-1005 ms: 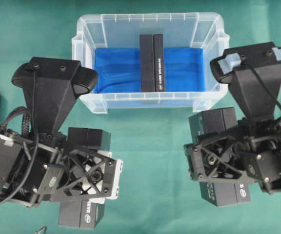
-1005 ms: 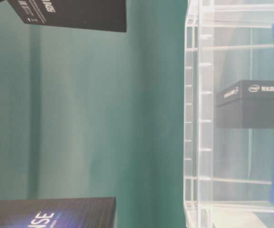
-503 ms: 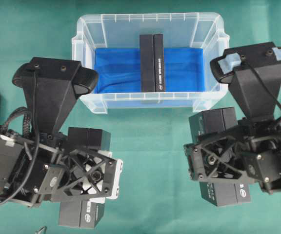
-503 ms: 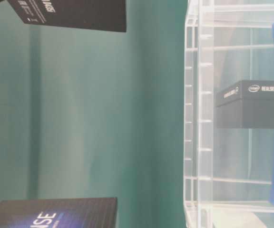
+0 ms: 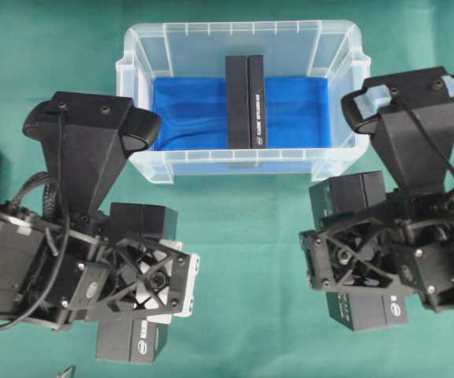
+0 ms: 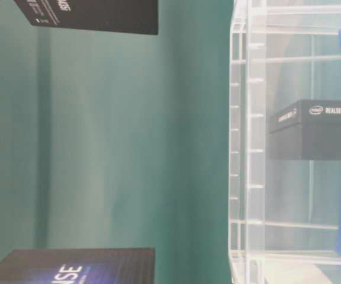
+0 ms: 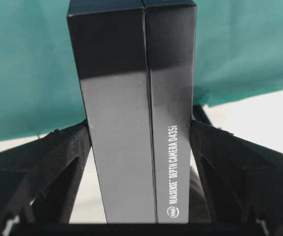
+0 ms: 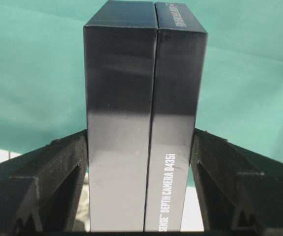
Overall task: Take the box out of the case with both arms.
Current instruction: 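Carry both boxes forward over the table in front of the case, then lower both boxes upright onto the green cloth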
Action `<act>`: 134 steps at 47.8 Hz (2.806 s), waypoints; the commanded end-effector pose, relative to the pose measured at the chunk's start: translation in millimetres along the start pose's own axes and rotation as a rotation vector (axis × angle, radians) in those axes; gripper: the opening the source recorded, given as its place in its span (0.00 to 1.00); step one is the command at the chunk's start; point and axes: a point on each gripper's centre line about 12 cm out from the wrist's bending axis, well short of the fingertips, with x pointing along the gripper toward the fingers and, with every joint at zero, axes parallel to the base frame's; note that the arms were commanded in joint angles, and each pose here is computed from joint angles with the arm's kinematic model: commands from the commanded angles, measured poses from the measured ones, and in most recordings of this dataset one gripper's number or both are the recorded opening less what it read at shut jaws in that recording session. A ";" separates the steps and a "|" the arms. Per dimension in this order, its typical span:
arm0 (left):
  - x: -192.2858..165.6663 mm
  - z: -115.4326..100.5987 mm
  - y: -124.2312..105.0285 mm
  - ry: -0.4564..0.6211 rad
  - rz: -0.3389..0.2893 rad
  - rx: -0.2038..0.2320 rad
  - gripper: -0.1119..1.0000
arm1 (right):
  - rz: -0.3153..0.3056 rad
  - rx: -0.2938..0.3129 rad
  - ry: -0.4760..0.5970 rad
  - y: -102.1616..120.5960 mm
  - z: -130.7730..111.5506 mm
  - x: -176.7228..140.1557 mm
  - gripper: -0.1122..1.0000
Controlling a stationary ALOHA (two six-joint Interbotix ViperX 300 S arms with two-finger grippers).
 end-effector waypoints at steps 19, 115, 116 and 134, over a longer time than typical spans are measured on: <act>22.5 4.3 10.2 -0.021 0.015 -0.002 0.68 | -0.032 -0.019 -0.027 -3.1 -4.4 32.1 0.69; 204.9 -6.2 55.0 0.050 -0.075 -0.038 0.68 | 0.000 -0.023 0.059 -14.4 -33.2 191.6 0.69; 204.4 -6.1 55.2 0.050 -0.075 -0.037 0.68 | -0.003 -0.022 0.058 -14.5 -33.3 192.2 0.69; 203.1 -5.7 56.2 0.048 -0.073 -0.008 0.91 | 0.001 -0.026 0.047 -13.4 -32.5 190.5 0.95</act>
